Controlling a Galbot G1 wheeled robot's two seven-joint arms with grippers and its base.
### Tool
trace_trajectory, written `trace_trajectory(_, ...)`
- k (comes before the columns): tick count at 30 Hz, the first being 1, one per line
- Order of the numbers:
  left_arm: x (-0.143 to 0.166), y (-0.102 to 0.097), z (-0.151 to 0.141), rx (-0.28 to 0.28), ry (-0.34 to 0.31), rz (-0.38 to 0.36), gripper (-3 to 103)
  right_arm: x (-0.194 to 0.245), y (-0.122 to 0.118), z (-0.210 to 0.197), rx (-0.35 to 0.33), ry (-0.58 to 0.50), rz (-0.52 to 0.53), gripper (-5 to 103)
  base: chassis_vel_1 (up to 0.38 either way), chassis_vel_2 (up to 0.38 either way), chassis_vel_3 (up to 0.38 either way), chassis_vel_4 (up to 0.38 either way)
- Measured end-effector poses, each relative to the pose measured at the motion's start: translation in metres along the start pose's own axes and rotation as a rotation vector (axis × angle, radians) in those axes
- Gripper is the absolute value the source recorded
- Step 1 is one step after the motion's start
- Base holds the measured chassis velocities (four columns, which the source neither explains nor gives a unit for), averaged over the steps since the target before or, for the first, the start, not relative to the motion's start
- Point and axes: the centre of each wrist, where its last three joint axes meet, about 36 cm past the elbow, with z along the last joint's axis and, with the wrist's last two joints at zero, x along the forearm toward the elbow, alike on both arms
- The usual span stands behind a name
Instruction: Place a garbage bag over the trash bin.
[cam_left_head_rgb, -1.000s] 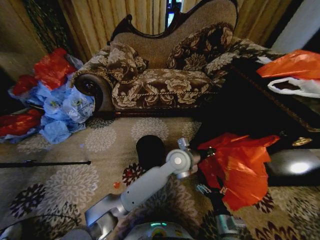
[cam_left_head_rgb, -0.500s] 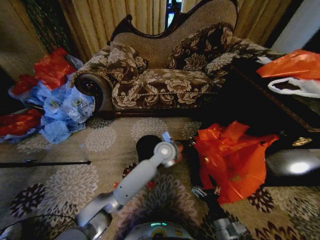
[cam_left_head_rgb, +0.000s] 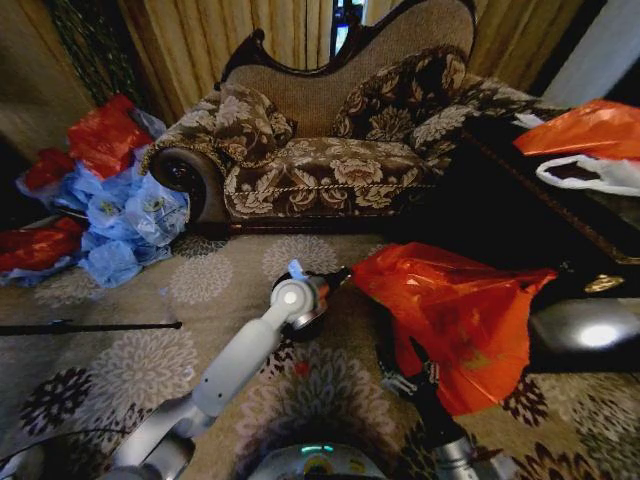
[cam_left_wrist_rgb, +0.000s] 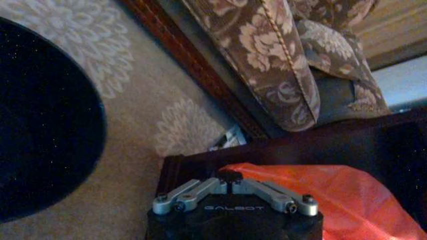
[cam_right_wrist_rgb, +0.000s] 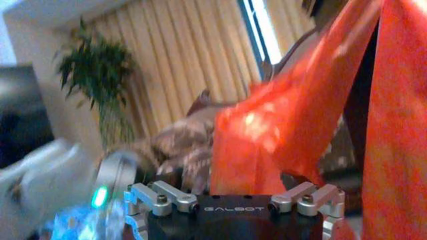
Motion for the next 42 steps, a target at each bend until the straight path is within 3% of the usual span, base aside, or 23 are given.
trace_trajectory(8, 0.038, 0.027, -0.014, 0.021, -0.057, -0.035, 0, -0.016, 0.013, -0.030, -0.068, -0.062, -0.004, 100, 0.000, 0.000, 0.000, 0.000)
trace_trajectory(14, 0.055, 0.040, -0.026, 0.030, -0.102, -0.057, 0, -0.015, 0.014, -0.030, -0.068, -0.058, -0.002, 100, 0.000, 0.000, 0.000, 0.000)
trace_trajectory(23, 0.084, 0.048, -0.043, 0.010, -0.169, -0.081, 0, -0.013, 0.017, -0.015, -0.048, -0.013, 0.097, 100, 0.000, 0.000, 0.000, 0.000)
trace_trajectory(35, 0.125, 0.049, -0.069, 0.025, -0.264, -0.083, 0, -0.018, 0.017, -0.012, -0.067, 0.000, 0.119, 100, 0.000, 0.000, 0.000, 0.000)
trace_trajectory(42, 0.130, 0.051, -0.067, 0.004, -0.283, -0.096, 0, -0.017, 0.017, -0.010, -0.069, 0.005, 0.121, 100, 0.000, 0.000, 0.000, 0.000)
